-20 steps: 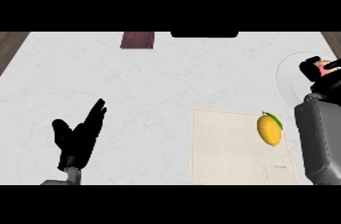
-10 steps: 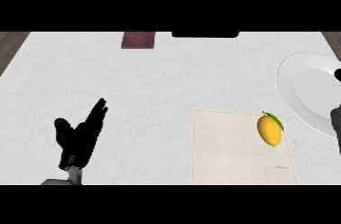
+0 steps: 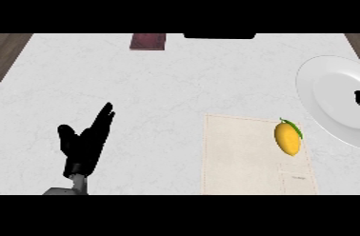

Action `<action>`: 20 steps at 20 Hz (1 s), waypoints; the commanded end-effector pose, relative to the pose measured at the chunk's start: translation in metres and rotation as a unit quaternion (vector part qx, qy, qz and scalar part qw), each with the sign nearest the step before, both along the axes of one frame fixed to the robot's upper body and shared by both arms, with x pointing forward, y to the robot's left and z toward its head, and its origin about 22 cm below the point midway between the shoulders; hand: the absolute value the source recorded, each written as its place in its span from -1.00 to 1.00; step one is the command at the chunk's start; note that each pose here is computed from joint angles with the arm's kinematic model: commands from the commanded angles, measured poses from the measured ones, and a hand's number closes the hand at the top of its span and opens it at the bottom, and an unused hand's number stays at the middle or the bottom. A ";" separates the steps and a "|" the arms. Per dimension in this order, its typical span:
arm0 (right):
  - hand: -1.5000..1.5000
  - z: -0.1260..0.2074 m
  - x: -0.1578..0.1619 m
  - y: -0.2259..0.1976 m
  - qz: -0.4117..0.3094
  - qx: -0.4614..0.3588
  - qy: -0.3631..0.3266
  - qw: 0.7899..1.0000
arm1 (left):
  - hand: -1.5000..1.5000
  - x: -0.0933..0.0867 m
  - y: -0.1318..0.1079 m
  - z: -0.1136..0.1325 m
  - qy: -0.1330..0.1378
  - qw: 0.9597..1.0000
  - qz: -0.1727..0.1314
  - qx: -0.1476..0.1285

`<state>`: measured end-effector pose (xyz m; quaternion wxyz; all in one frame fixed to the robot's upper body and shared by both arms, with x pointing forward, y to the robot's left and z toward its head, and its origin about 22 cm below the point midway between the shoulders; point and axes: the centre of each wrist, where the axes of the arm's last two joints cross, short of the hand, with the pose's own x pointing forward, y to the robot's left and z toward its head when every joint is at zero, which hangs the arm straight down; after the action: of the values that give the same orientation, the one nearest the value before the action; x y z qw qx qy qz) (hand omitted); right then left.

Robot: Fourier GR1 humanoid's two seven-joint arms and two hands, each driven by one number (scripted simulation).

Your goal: Pick the cupcake from the placemat and place it in the plate

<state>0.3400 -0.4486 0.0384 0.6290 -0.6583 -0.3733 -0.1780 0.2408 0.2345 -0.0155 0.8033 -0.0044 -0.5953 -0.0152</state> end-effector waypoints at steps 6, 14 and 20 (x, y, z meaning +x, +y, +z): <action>-1.00 -0.002 -0.008 -0.005 0.029 -0.029 -0.166 0.985 | 0.00 -0.013 -0.006 -0.009 0.039 0.999 -0.009 -0.007; -1.00 -0.019 -0.041 -0.025 0.037 0.027 -0.263 0.964 | 0.00 -0.010 0.024 -0.021 0.041 0.999 0.013 0.002; -1.00 -0.044 -0.084 -0.025 0.117 0.076 -0.259 0.956 | 0.00 -0.016 0.015 -0.011 0.043 0.999 0.016 0.001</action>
<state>0.2808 -0.4742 0.0110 0.5557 -0.5249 -0.5659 -0.3089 0.2338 0.2458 -0.0205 0.8070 0.0035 -0.5905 -0.0032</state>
